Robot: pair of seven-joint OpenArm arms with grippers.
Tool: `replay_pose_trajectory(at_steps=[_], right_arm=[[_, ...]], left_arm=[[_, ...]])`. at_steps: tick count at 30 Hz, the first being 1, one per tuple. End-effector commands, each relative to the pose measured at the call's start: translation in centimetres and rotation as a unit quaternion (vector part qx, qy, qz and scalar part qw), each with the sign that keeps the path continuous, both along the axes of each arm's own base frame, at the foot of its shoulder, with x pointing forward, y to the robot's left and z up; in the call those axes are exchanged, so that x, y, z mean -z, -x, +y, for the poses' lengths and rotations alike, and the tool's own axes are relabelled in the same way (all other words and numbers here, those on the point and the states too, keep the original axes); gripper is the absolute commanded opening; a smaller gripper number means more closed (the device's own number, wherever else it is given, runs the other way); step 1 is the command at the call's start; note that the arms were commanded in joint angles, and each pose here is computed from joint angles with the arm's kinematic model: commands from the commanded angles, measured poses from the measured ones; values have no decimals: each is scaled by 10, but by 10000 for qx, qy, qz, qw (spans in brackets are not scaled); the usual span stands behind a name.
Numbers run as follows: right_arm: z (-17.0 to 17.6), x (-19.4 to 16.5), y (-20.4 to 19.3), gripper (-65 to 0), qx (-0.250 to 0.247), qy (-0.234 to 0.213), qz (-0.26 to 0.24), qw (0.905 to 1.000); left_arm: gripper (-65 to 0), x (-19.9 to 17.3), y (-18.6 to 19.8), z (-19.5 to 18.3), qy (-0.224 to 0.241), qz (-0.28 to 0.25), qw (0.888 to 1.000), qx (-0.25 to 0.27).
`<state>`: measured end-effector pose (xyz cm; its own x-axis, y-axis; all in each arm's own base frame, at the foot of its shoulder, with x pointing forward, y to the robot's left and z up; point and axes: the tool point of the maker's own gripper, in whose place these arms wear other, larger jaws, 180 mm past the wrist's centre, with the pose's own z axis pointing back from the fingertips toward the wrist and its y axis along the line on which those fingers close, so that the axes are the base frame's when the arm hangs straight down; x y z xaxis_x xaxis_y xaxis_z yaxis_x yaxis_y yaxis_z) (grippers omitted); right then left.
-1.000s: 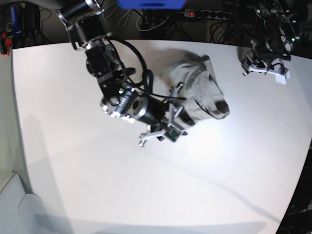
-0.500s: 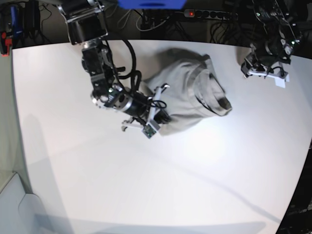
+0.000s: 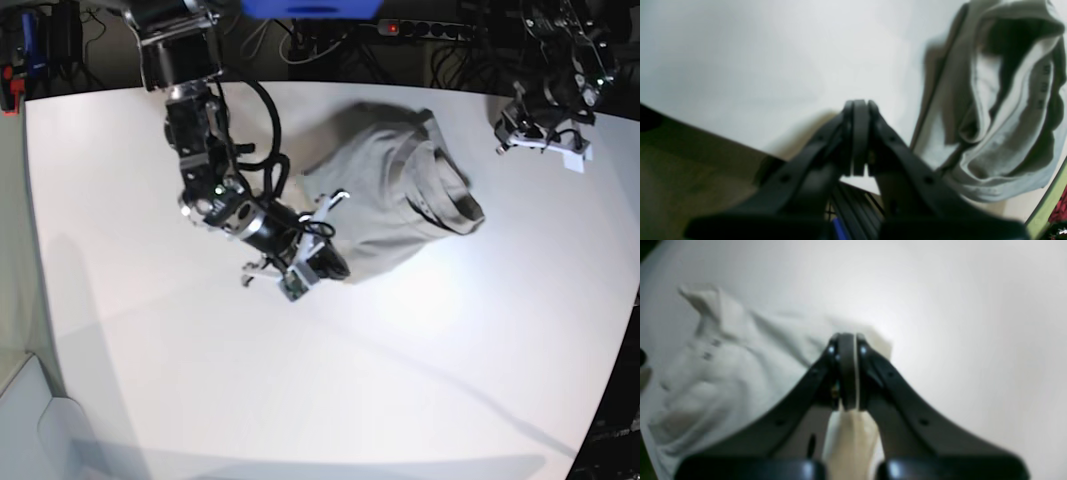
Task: Layout the t-shirt on the table in an organized manner, then fold the t-shirt properly
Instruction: 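Lay the folded end down with the right gripper and release, then move the right gripper away and the left gripper to the bundle's edge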
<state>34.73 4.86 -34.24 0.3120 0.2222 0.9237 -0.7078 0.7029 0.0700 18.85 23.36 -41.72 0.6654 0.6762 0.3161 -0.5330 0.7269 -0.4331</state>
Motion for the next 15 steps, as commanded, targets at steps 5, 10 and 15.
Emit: replay_pose_trajectory(at_steps=[5,10,15], right_arm=[[2,-36,25,-650,-2,-191,-382,9991],[5,-2,48,-650,-36,-161,144,9998],[7,42,56,-650,-2,-287,671,9973]], left_arm=[[-650,-13,-17,4,-44,-271,9996,-18],[-650,-14,-18,4,-27,-288,9996,-20],[-650,-15,-21,3,-18,-329,9995,-13]])
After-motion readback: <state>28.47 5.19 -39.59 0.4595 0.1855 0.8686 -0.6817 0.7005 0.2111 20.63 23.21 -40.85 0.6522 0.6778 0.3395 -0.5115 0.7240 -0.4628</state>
